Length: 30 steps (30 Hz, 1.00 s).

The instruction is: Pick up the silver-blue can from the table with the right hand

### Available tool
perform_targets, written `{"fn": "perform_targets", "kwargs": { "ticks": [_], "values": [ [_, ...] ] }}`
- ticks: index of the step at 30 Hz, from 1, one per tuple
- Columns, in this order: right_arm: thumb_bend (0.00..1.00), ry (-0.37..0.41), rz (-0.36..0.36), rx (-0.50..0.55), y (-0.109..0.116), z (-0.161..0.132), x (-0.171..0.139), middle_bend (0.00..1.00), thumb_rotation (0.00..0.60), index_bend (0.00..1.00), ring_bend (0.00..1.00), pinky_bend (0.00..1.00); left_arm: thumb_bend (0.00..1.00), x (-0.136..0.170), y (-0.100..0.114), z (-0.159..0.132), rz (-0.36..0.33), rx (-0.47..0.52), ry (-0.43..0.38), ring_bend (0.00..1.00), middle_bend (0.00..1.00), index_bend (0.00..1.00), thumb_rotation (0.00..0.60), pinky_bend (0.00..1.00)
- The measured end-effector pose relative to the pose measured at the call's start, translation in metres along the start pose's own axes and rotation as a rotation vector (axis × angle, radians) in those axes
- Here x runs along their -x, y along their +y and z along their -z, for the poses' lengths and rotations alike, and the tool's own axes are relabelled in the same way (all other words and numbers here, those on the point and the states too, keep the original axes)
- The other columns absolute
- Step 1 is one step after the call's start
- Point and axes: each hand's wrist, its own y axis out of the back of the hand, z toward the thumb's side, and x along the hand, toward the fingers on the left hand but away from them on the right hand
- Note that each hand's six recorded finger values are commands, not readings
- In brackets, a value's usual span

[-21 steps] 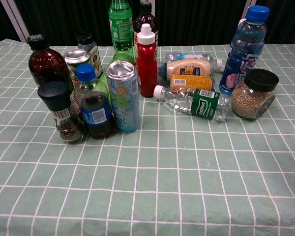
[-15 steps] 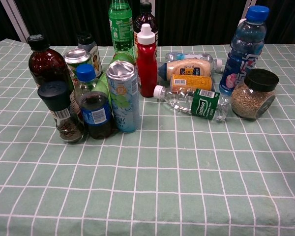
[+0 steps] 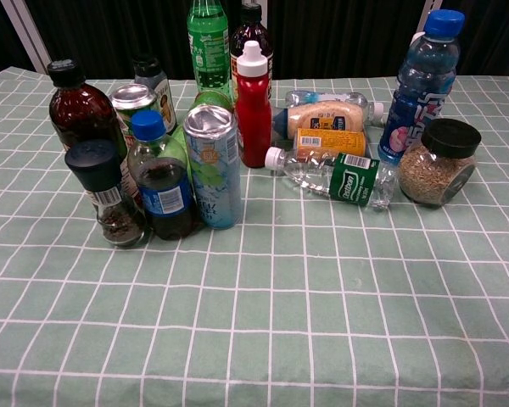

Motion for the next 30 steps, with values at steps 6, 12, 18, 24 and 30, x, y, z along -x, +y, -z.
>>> {"fn": "perform_targets", "kwargs": {
  "ticks": [6, 12, 18, 24, 30],
  "values": [
    [0.05, 0.131, -0.141, 0.042, -0.023, -0.04, 0.071, 0.07, 0.6, 0.0, 0.0, 0.1, 0.0, 0.007, 0.001, 0.006, -0.01, 0.011, 0.019, 0.11, 0.11, 0.22, 0.6, 0.16],
    [0.04, 0.214, -0.283, 0.184, -0.052, -0.094, 0.149, 0.07, 0.6, 0.0, 0.0, 0.11, 0.0, 0.014, -0.002, 0.015, 0.002, 0.013, 0.05, 0.11, 0.11, 0.22, 0.6, 0.16],
    [0.05, 0.225, -0.369, 0.297, -0.076, -0.128, 0.2, 0.07, 0.6, 0.0, 0.0, 0.11, 0.0, 0.015, -0.003, 0.018, 0.005, 0.018, 0.058, 0.11, 0.11, 0.22, 0.6, 0.16],
    [0.04, 0.193, -0.395, 0.334, -0.09, -0.131, 0.223, 0.09, 0.6, 0.0, 0.0, 0.13, 0.0, 0.02, -0.004, 0.025, 0.012, 0.017, 0.08, 0.11, 0.11, 0.22, 0.6, 0.16],
    [0.05, 0.179, -0.406, 0.391, -0.1, -0.134, 0.233, 0.16, 0.6, 0.0, 0.02, 0.19, 0.0, 0.022, -0.004, 0.03, 0.012, 0.017, 0.095, 0.11, 0.11, 0.22, 0.6, 0.16]
  ]
}}
